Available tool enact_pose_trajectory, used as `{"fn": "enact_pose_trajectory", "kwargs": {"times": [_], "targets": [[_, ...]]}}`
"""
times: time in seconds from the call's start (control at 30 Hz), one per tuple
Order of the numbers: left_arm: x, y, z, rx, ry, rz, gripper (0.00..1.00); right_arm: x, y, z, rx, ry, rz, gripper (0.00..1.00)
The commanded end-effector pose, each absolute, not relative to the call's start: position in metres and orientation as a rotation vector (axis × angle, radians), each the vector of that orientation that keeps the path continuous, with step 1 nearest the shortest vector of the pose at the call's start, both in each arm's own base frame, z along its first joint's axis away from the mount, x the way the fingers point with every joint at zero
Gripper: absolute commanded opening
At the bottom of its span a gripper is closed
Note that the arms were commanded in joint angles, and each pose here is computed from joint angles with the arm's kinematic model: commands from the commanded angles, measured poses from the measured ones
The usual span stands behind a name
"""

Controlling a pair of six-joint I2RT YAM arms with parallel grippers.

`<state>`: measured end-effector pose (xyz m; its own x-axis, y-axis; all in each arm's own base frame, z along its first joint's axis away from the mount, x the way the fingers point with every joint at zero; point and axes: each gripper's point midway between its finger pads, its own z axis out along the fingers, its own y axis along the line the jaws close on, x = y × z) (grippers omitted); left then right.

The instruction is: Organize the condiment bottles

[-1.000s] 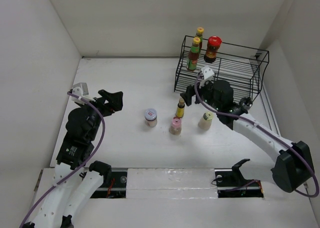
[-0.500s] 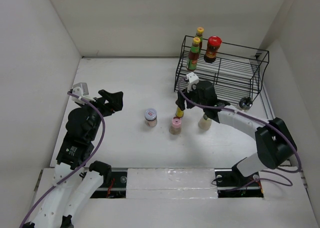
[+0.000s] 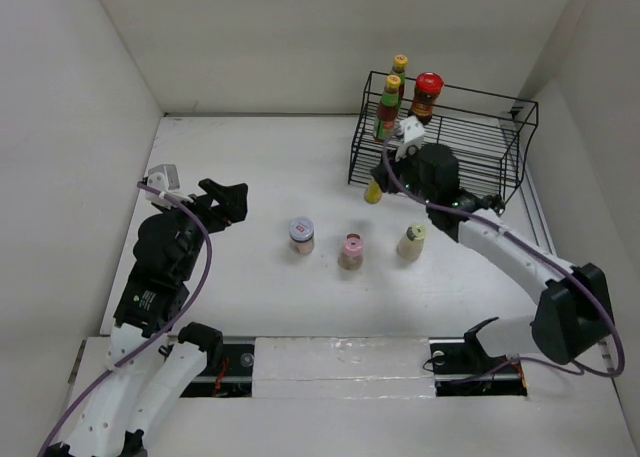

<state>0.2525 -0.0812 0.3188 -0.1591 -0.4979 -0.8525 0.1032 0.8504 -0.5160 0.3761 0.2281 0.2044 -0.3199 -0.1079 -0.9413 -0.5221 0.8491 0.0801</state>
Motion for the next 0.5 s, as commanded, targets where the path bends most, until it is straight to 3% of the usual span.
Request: {"fn": "enact_pose_trajectory", "kwargs": {"times": [0.0,0.17,0.4,0.47], "targets": [[0.254,-0.084,0.333,-0.284,1.603,-0.561,0.89,0.401,0.191,0.358,-0.312,1.500,0.413,0.17],[0.252,-0.083,0.335,-0.284,1.594,-0.564,0.89,0.426,0.117,0.441,-0.178,1.347,0.291,0.17],[0.253,-0.081,0.335,-0.292,1.591,-0.556,0.89,0.483,0.050,0.491,-0.124,1.307,0.185,0.15],[0.253,-0.081,0.335,-0.292,1.591,-0.556,0.89,0.506,0.035,0.480,-0.102,1.351,0.162,0.15]]}}
